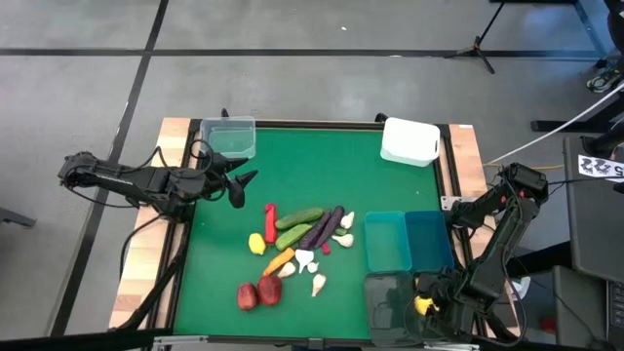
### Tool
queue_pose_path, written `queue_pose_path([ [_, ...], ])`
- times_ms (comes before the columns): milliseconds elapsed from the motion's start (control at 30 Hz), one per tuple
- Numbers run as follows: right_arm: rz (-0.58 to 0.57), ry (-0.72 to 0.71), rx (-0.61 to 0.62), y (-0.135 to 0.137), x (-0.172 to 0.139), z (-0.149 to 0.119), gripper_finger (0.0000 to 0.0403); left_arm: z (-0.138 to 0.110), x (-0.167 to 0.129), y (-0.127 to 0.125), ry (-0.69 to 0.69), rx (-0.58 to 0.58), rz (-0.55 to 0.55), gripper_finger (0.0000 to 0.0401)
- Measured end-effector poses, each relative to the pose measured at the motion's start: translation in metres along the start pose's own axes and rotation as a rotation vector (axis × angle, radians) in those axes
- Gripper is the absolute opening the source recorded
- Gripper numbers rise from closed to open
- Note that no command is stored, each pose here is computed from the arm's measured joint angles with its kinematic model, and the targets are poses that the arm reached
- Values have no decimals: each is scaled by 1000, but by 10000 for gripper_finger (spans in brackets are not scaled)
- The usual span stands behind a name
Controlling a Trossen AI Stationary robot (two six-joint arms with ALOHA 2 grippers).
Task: Sort produce into baskets
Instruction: Put the lemon into the right black bin
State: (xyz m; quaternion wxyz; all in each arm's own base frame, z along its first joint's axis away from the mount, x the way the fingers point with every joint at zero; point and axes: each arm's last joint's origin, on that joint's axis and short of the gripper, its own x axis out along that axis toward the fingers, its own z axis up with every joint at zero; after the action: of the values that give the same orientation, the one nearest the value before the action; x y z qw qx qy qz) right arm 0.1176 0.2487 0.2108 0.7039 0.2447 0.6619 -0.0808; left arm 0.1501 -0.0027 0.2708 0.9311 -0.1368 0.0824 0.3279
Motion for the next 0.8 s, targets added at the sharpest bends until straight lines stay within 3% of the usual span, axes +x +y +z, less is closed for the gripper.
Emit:
queue_pose_path([
  [133,-13,-33,-57,-1,0,1,275,0,0,0,0,-2,0,247],
  [233,-42,22,-57,-7,-6,2,275,0,0,0,0,-2,0,247],
  [333,-5,133,-68,-11,-18,7,275,0,0,0,0,-2,0,247],
  [433,66,142,-90,-17,-37,17,275,0,0,0,0,-2,0,247],
  [600,166,9,-132,-32,-68,40,275,0,0,0,1,-2,0,247],
  [800,192,-292,-255,-54,-98,74,276,0,0,0,1,-4,-2,247],
])
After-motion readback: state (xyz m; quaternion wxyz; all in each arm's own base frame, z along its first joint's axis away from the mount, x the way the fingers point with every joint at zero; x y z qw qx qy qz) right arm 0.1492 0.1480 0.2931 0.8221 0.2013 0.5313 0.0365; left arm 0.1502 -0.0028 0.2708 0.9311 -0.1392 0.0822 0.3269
